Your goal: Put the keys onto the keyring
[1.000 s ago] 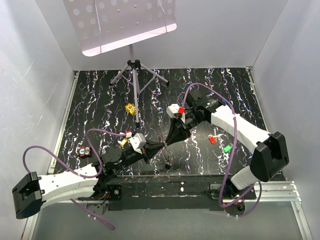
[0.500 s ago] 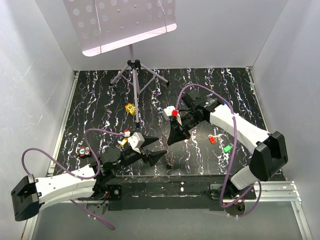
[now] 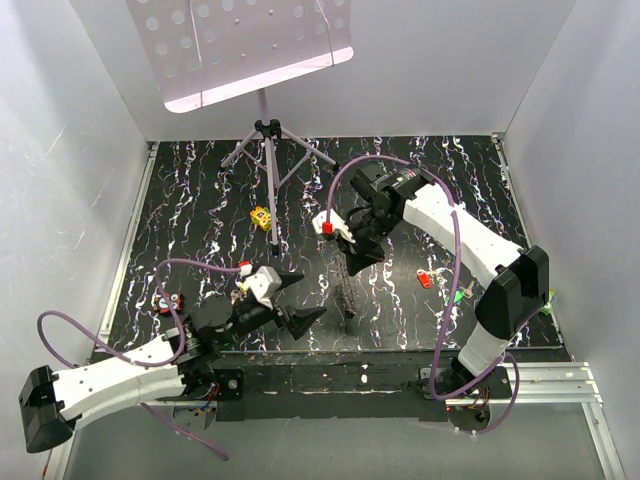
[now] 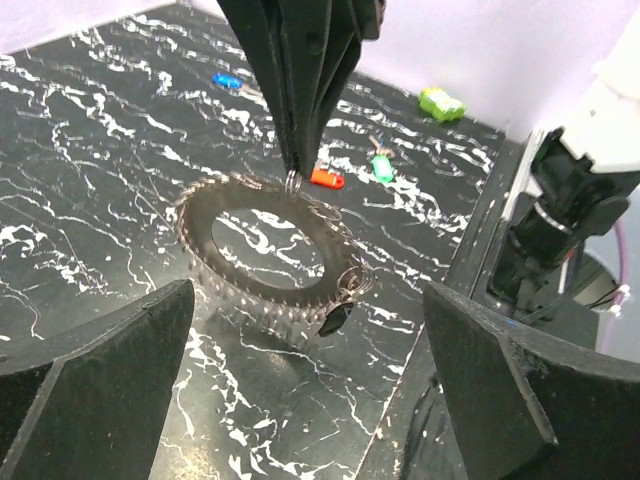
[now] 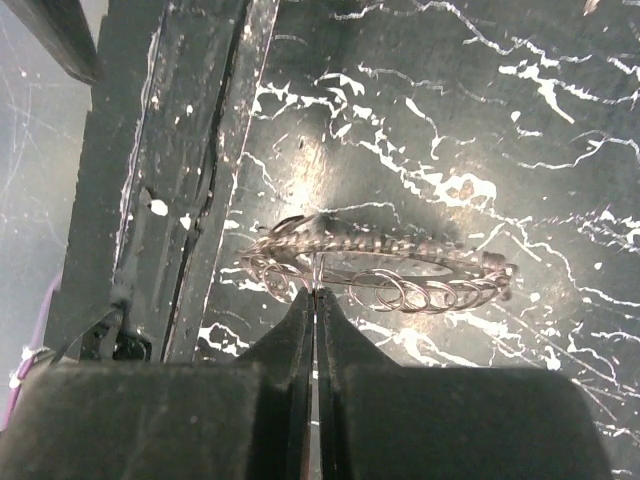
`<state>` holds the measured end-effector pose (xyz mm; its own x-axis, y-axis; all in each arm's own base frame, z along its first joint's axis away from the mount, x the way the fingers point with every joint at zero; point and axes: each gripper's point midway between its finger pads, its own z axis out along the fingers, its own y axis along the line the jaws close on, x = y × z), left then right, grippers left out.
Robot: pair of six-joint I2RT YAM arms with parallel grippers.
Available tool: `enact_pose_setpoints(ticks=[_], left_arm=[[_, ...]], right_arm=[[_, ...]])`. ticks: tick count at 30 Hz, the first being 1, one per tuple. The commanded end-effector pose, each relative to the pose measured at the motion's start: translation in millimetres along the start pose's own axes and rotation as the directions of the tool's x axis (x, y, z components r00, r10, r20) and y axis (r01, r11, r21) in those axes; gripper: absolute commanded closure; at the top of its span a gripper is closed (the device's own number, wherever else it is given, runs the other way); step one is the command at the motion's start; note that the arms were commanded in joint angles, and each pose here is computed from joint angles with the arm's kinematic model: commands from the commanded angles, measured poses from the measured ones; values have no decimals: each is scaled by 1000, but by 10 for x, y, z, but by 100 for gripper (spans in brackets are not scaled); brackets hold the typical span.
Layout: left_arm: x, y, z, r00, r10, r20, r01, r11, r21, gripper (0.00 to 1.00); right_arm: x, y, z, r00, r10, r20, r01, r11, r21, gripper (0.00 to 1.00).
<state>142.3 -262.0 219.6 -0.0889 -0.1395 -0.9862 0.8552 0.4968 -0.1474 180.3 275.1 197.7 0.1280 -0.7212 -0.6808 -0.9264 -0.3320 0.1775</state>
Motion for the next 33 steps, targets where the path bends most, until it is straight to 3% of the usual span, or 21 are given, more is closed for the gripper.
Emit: enact_pose_setpoints(ticks=[1, 11, 33], left_arm=[[-95, 36, 171, 998, 66, -17, -66, 998, -15, 6], [-165, 1, 548, 978, 202, 46, -203, 979, 24, 41], [44, -41, 791, 974, 227, 21, -227, 970, 82, 60]], right_arm=[[139, 445, -155, 985, 94, -144, -106, 991, -79, 99], [102, 471, -99, 983, 93, -158, -108, 990, -89, 99], [-55, 554, -91, 995, 69, -79, -78, 989, -125, 99]])
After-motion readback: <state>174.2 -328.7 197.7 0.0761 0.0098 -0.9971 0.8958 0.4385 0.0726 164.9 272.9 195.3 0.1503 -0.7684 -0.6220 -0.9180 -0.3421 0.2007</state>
